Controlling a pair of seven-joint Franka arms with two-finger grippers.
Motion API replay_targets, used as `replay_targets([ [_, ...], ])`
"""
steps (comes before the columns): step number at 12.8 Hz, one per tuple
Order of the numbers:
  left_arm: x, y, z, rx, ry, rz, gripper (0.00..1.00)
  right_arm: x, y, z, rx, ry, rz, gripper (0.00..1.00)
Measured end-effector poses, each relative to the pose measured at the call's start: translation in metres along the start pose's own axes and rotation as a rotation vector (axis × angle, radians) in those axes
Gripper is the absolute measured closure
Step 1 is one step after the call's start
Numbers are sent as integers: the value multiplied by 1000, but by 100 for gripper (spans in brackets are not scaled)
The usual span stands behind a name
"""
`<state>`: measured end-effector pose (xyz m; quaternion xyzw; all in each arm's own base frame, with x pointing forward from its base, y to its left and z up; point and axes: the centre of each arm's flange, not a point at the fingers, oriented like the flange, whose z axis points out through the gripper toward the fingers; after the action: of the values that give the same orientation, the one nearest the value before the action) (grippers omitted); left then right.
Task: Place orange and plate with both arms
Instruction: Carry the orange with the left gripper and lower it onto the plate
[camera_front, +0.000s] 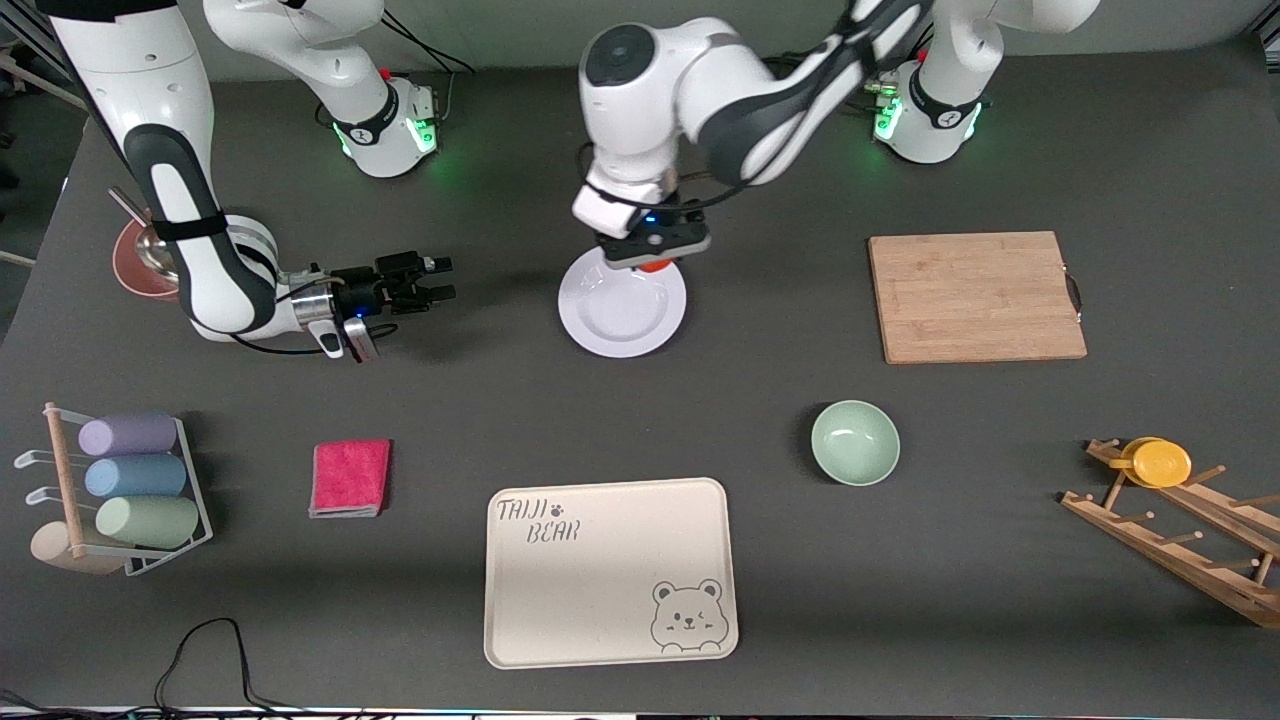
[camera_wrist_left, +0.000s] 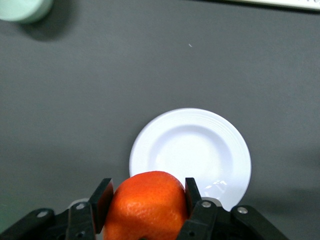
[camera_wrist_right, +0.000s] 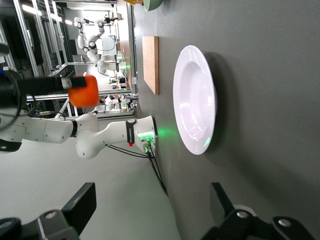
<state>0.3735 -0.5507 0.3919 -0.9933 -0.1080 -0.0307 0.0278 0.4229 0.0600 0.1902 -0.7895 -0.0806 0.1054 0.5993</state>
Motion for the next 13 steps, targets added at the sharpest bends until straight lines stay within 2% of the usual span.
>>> replay_targets([
  [2, -29, 28, 32, 1, 6, -6, 36, 0, 7, 2, 6, 12, 16, 0],
  [4, -41, 42, 67, -5, 20, -5, 36, 1, 15, 8, 21, 37, 38, 0],
  [6, -38, 48, 102, -16, 25, -14, 36, 3, 26, 19, 15, 57, 59, 0],
  [8, -33, 49, 127, -17, 15, -22, 36, 5, 36, 21, -17, 77, 76, 0],
  [13, -27, 48, 168, -9, 4, -21, 36, 6, 46, 28, -24, 102, 84, 0],
])
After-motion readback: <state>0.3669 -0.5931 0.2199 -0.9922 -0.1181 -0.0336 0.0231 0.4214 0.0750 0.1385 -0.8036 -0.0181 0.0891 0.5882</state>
